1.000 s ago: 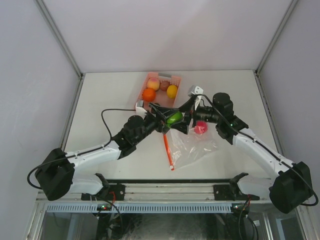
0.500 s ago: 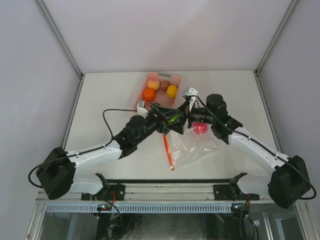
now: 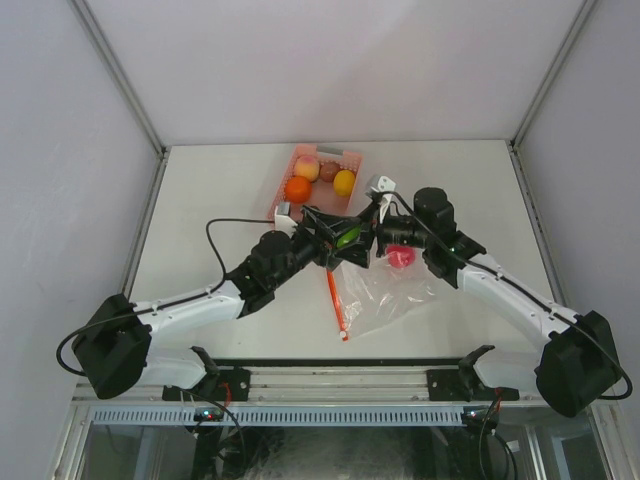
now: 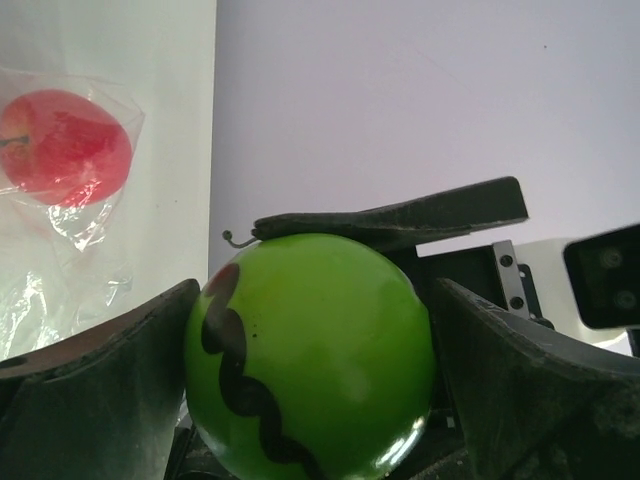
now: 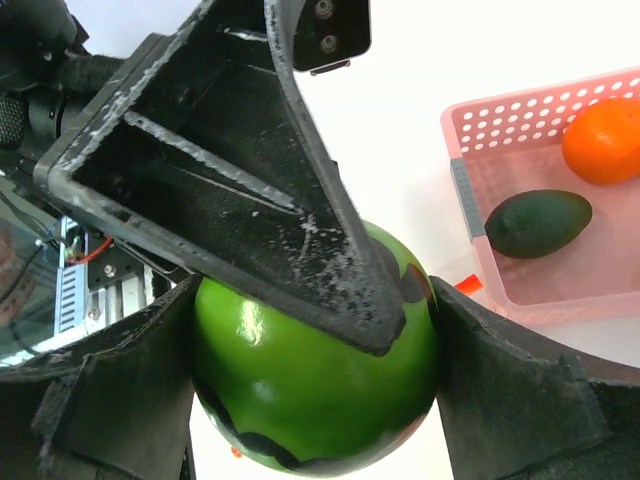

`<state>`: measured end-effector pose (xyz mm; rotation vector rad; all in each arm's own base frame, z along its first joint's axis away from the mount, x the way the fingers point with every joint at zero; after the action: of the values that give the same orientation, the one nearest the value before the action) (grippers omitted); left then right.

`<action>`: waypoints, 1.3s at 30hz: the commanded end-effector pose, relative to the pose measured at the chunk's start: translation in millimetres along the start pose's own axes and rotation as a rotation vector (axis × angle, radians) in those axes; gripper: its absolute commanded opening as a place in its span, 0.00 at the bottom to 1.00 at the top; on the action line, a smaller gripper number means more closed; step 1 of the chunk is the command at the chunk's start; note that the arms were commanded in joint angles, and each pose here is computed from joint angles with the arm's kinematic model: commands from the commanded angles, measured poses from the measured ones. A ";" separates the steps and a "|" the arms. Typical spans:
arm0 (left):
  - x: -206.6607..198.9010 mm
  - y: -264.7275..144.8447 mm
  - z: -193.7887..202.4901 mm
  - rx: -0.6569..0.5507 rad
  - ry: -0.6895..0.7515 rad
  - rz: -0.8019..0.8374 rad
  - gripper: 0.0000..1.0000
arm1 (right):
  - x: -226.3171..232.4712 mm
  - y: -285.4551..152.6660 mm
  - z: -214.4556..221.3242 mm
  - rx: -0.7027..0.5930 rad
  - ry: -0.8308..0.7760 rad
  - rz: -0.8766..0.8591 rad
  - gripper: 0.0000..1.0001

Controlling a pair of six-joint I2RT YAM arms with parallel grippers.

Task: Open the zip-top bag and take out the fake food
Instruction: Place the fake fruit in the bin.

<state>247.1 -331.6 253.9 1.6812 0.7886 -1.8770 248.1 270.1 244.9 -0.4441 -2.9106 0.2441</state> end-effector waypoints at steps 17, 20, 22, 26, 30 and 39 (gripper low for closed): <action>-18.7 -17.2 -17.1 -0.051 0.039 0.092 1.00 | -9.1 -26.5 -18.6 -0.065 0.037 -0.014 0.08; -16.3 -21.0 -21.7 -0.062 0.047 0.089 1.00 | -11.8 -29.1 -19.3 -0.069 0.038 -0.008 0.08; -14.5 -24.0 -25.5 -0.071 0.059 0.085 1.00 | -14.1 -31.1 -19.9 -0.072 0.038 -0.002 0.07; -10.4 -30.7 -35.2 -0.076 0.117 0.066 1.00 | -19.4 -35.2 -20.1 -0.076 0.042 0.009 0.05; -2.4 -37.8 -47.3 -0.042 0.220 0.009 1.00 | -23.5 -36.0 -19.0 -0.073 0.016 0.014 0.03; -3.9 -92.4 -92.2 0.047 0.483 0.153 1.00 | -49.1 -25.1 -3.7 0.045 -0.057 0.082 0.02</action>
<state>268.2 -226.1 248.8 1.9605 0.9283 -1.5866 271.6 229.8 241.3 -0.5114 -2.8749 0.2610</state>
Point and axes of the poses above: each gripper's point midway between its finger pads, its own y axis out along the fingers, its own x axis along the line the jaws close on, z = x × y, the point moved 2 cm from there along -y, back along the fingers, and after that the axes turned 4 degrees about -y, right-handed, at the moved point
